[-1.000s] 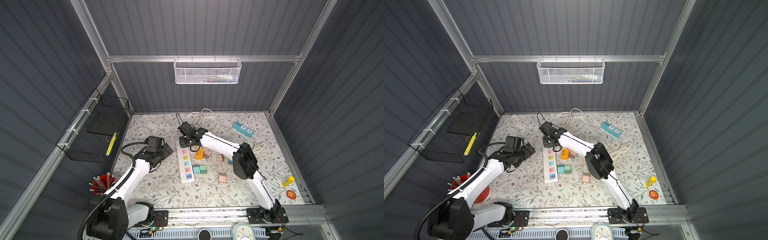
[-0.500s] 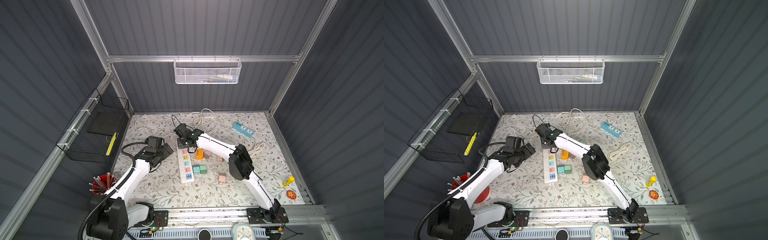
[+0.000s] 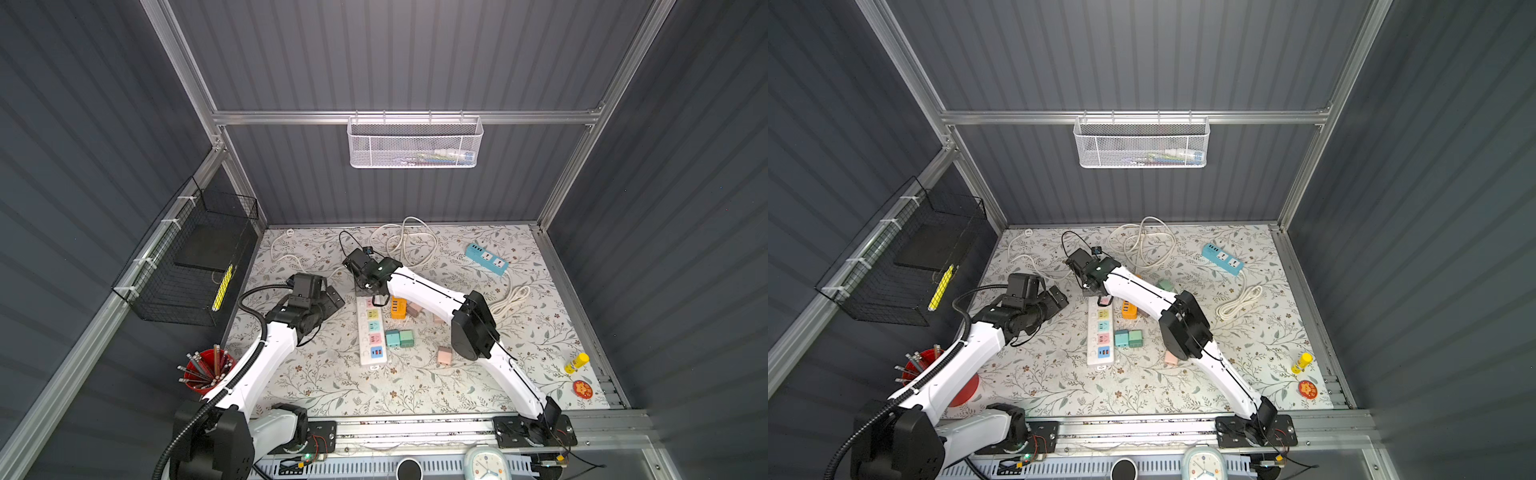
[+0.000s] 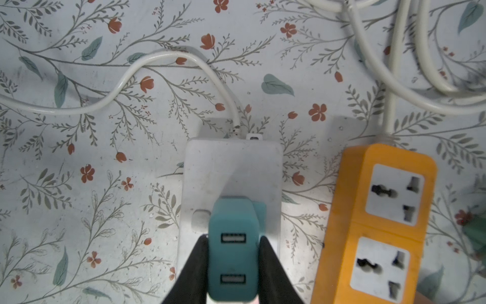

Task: Insert plugs into power strip
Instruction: Insert the plug into the socket.

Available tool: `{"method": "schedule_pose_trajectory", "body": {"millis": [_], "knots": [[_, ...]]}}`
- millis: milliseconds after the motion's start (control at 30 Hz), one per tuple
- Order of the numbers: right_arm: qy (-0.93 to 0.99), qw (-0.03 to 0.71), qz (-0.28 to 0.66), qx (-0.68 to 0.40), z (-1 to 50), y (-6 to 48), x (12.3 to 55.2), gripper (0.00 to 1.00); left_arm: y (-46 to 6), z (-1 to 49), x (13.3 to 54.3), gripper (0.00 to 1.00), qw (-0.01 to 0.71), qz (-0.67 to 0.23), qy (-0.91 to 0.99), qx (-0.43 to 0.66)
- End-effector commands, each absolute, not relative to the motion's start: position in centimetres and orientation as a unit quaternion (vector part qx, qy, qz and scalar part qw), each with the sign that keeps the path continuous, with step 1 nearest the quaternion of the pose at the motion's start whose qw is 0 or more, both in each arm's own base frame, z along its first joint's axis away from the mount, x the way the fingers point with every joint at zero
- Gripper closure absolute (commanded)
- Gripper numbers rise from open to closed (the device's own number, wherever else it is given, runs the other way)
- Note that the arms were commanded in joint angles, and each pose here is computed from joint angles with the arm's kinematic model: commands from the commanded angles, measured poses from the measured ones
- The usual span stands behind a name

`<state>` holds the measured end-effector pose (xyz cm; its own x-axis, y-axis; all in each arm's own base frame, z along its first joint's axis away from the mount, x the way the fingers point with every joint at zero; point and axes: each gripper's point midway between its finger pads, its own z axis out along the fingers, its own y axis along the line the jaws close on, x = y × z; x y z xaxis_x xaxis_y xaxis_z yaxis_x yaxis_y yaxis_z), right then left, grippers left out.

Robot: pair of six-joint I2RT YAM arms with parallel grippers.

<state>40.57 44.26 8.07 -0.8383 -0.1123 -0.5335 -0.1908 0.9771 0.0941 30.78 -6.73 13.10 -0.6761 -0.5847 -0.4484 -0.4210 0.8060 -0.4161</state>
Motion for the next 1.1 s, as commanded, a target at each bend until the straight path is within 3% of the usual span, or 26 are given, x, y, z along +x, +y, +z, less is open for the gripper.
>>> {"method": "schedule_pose_trajectory", "body": {"millis": [0,200,400,767,1067], "knots": [[0.974,0.21,-0.012,-0.087,2.4,41.1,38.8,0.91,-6.1,13.1,30.2,0.0,0.289,-0.126,0.909,-0.273],[0.978,0.186,-0.024,-0.094,0.3,40.9,38.4,0.88,-6.2,13.1,30.2,0.0,0.288,-0.125,0.911,-0.268],[0.98,0.17,-0.028,-0.102,-0.2,41.0,37.6,0.67,-6.4,13.0,30.2,0.0,0.285,-0.129,0.912,-0.265],[0.958,0.248,0.086,-0.12,10.5,44.3,39.0,0.4,-6.4,14.2,30.3,0.0,0.293,-0.135,0.909,-0.263],[0.942,0.294,0.102,-0.126,15.2,43.1,39.9,0.35,-6.7,14.5,30.6,0.0,0.298,-0.146,0.906,-0.261]]}}
